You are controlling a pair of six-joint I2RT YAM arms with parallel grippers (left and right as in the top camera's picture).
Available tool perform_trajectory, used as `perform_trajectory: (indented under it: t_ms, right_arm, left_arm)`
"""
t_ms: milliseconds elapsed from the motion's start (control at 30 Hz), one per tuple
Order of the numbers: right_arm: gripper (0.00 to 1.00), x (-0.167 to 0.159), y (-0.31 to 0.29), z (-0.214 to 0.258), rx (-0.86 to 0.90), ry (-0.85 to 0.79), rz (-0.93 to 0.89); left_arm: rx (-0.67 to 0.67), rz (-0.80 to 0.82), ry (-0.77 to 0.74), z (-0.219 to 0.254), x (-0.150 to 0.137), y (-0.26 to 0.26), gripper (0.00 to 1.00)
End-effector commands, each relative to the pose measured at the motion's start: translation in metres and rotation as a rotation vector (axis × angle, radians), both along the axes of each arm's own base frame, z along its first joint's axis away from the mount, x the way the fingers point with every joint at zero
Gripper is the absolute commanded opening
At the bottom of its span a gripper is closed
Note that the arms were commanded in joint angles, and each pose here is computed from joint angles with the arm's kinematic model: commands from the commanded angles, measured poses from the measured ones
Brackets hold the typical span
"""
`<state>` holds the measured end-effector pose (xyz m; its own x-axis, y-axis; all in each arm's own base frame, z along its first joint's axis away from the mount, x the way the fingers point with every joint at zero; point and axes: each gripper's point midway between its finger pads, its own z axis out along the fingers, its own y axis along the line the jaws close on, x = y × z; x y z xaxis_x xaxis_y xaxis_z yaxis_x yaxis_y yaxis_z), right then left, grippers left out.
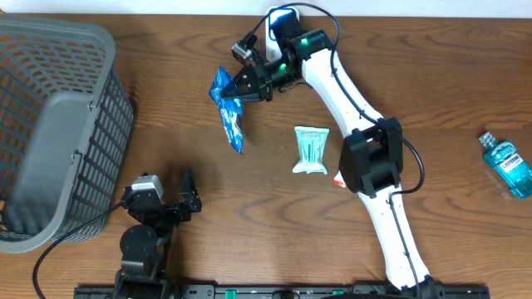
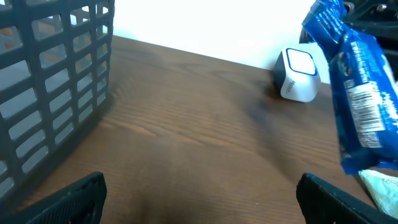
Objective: Scan the item barcode
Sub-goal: 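Lift the Oreo pack with the right gripper up to the scanner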
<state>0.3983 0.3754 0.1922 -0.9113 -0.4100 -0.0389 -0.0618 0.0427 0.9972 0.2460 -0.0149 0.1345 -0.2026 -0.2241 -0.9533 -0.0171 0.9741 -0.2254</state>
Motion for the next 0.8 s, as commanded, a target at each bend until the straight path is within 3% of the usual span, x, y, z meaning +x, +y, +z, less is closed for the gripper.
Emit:
perform_trajectory:
  t_ms: [0, 100, 267, 400, 467, 567, 767]
  right_arm:
    - [0.01, -0.015, -0.002, 0.049, 0.024, 0.081, 0.021]
    - [0.01, -0.029, -0.005, 0.061, -0.003, 0.138, 0.025]
    - [0.01, -0.061, -0.007, 0.084, -0.049, 0.099, 0.046]
    - [0.01, -0.066, -0.019, 0.068, -0.335, -0.115, -0.014]
    - [0.02, -0.039, -0.041, 0.048, -0.621, -0.288, -0.167]
    - [0.01, 0.015, -0.082, 0.049, -0.902, -0.570, -0.416]
    - [0.01, 0.094, -0.114, 0.075, -1.002, -0.926, -0.643]
  left_arm:
    - [0.002, 0.010, 0.045, -0.019, -0.001, 0.002, 0.98]
    - [0.002, 0.010, 0.045, -0.019, -0.001, 0.002, 0.98]
    - [0.002, 0.010, 0.045, -0.019, -0.001, 0.002, 0.98]
    - [0.002, 0.010, 0.045, -0.019, -0.001, 0.002, 0.98]
    - [0.002, 0.010, 0.045, -0.019, -0.001, 0.002, 0.98]
    - [0.002, 0.010, 0.045, -0.019, -0.001, 0.002, 0.98]
    - [0.002, 0.010, 0.045, -0.019, -0.001, 0.002, 0.98]
